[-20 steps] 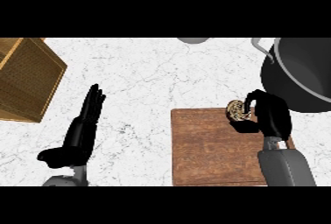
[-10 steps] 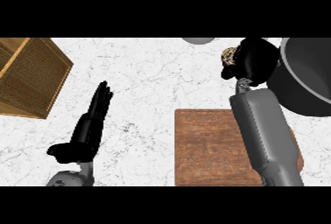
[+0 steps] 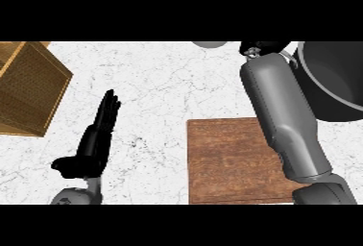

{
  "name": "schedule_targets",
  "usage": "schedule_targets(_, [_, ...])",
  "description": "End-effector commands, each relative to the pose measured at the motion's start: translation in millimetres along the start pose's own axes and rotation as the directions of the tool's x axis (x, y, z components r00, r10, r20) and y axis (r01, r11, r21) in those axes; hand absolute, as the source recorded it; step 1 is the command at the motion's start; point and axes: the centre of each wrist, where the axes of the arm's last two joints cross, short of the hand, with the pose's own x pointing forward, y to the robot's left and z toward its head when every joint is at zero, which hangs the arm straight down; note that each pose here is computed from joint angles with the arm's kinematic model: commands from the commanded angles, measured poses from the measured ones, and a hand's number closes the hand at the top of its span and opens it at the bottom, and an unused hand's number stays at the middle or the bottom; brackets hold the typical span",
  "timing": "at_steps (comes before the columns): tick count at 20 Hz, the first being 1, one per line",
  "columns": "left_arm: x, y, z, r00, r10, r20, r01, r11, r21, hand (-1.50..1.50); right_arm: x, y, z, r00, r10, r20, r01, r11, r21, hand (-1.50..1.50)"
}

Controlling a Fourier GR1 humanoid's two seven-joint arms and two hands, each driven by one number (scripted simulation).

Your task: Pick the cupcake from the cutting board and place it in the pot

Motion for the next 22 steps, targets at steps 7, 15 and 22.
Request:
schedule_targets(7, [-7.3,13.0,2.4,1.000,-0.007,-0.014,0.008,0.999,0.046,0.00,-11.5,5.8,-54.2,0.988,0.013,-0.154,-0.017,0.999,-0.030,1.50])
schedule_targets(15, [-9.4,16.8,16.5,0.999,-0.005,-0.040,0.008,0.998,0.065,0.00,-71.4,21.3,-105.4,0.978,0.054,-0.203,-0.055,0.998,-0.002,1.50])
schedule_targets(22, [1.8,11.4,2.9,1.000,-0.010,-0.004,0.010,0.997,0.078,0.00,-129.7,79.2,-101.9,0.971,0.011,-0.240,0.022,0.991,0.135,1.50])
